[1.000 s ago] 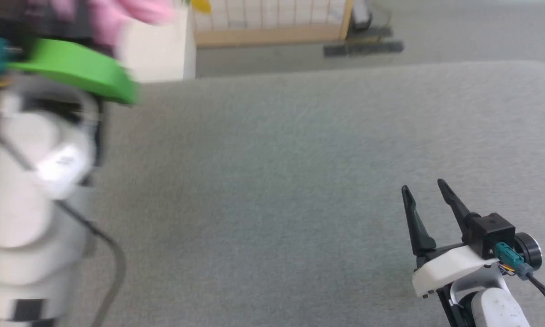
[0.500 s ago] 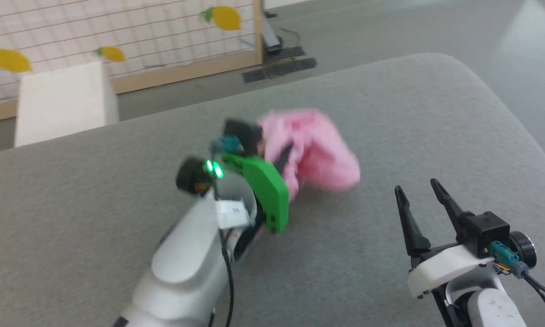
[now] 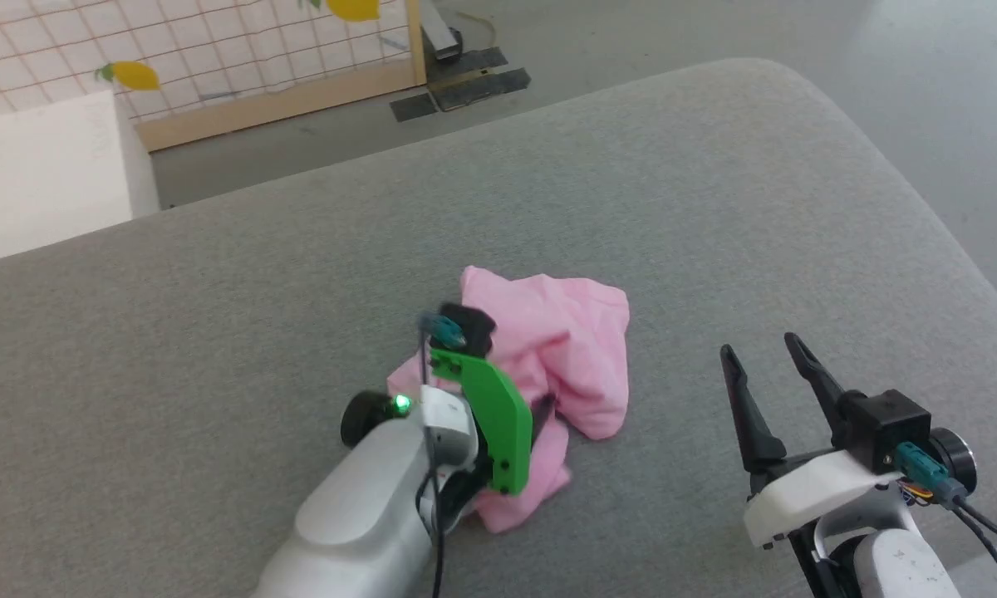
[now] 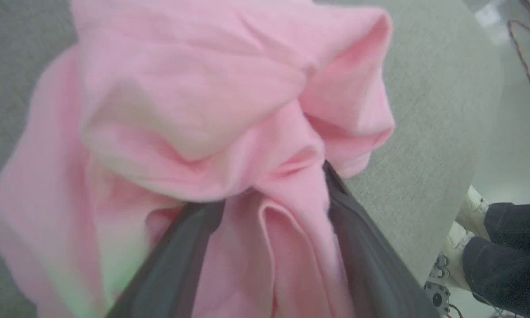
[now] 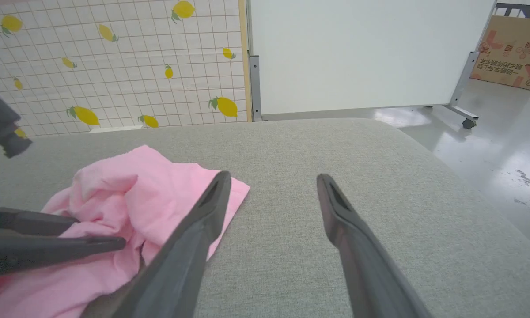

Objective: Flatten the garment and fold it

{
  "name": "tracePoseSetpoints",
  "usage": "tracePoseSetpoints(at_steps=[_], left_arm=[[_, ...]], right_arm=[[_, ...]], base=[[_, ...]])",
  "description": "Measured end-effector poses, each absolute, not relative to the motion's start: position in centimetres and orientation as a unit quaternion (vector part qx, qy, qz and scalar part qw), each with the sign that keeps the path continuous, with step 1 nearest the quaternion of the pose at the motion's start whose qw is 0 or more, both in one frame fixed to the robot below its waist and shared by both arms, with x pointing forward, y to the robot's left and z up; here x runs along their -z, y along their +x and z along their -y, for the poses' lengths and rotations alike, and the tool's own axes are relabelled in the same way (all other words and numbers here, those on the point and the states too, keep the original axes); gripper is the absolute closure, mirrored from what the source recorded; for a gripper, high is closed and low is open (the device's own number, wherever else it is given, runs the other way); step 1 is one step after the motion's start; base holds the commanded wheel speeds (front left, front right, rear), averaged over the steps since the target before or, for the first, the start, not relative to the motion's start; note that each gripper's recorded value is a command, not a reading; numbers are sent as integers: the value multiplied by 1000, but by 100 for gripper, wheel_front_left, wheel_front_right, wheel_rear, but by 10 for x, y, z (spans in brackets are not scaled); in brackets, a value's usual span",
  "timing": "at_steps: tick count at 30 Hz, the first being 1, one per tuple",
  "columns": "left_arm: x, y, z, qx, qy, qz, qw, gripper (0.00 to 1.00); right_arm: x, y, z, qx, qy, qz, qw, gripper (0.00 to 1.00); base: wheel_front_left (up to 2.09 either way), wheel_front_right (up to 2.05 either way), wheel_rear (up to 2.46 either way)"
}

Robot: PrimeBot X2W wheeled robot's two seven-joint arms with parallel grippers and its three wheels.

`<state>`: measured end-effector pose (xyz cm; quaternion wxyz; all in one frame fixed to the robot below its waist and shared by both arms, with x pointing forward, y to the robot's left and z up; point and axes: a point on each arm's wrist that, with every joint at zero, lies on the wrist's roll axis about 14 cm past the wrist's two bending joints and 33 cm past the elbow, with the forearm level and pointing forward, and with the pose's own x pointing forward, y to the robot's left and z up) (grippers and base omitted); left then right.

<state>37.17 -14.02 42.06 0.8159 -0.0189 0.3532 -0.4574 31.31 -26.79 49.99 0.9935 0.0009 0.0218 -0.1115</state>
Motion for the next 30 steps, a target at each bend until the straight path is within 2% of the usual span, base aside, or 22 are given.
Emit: tracePoseSetpoints(at_steps=[5, 6, 10, 18, 19, 30], left_arm=[[-496, 421, 124, 409, -126, -172, 887, 0], [-525, 441, 89, 360, -142, -76, 919, 0], [-542, 456, 27, 270, -159, 10, 950, 0], [-563, 448, -65, 147, -153, 84, 974, 0], [-556, 436, -90, 112, -141, 86, 980, 0], [-539, 399, -141, 42, -103, 82, 990, 0]], right_arm=[[-503, 325, 256, 89, 2, -14, 996, 0], [-507, 333, 248, 74, 2, -9, 997, 0], [-513, 343, 236, 53, 0, -1, 999, 0], [-520, 357, 216, 20, 2, 8, 1000, 0], [-520, 361, 210, 10, 3, 9, 1000, 0], [-509, 369, 196, -12, 7, -21, 1000, 0]], base=[[0, 0, 0], [0, 0, 0], [0, 0, 0], [0, 0, 0], [0, 0, 0], [0, 0, 0]])
